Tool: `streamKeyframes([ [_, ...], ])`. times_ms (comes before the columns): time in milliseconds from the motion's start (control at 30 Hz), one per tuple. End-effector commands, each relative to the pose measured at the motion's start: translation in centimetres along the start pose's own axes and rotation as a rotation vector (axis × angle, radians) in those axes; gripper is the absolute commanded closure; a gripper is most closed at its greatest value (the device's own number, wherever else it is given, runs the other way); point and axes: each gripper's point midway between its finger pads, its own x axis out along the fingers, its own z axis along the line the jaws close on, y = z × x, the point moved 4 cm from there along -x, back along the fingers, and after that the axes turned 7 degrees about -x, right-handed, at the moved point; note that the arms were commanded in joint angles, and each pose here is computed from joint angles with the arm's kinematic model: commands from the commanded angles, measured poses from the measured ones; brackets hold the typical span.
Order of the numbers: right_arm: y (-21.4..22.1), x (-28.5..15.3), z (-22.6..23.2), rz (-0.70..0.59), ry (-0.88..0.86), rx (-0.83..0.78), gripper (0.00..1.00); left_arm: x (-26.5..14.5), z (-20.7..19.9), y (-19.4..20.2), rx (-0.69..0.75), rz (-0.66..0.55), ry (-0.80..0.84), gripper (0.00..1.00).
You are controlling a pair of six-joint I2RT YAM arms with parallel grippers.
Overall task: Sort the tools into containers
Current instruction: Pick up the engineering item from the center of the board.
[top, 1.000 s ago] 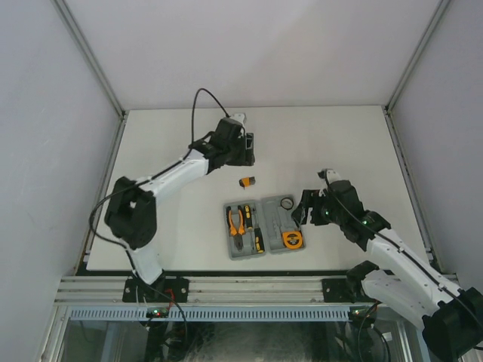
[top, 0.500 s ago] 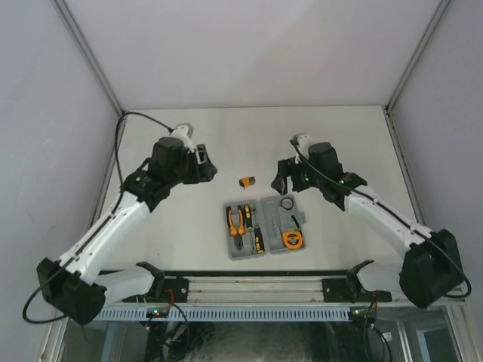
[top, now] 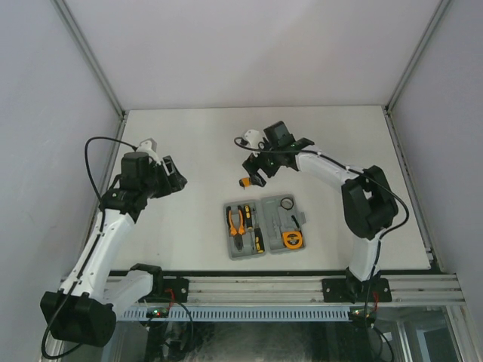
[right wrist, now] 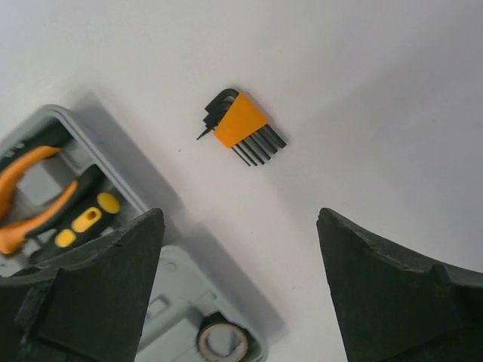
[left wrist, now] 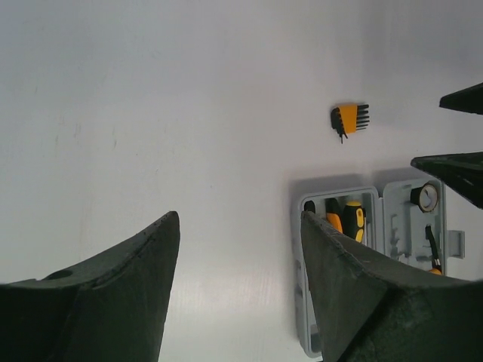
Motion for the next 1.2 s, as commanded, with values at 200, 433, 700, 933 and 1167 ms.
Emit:
streamKeyframes([
  [200, -0.9, 3.5, -1.5, 0.071, -0.08, -0.312, 0.24, 0.0, 0.6, -0.5, -0.013, -0.031, 0.029, 0.31],
  [433, -0.9, 5.8, -1.1, 0.121, -0.123, -0.368, 0.27, 0.6, 1.1, -0.5, -0.057, -0.011, 0.053, 0.31],
  [700, -0.7, 7.8, -0.8, 0.167, -0.166, -0.396, 0.31, 0.6, 1.0, -0.5, -0.059, -0.009, 0.067, 0.31],
  [933, 0.2, 8.5, -0.9, 0.213, -0.194, -0.396, 0.34, 0.7, 1.2, -0.6, -0.072, -0.003, 0.078, 0.31],
  [1167, 1.4, 9.3, -0.8, 0.267, -0.22, -0.381, 0.42, 0.8, 1.3, -0.7, -0.08, -0.002, 0.08, 0.31],
])
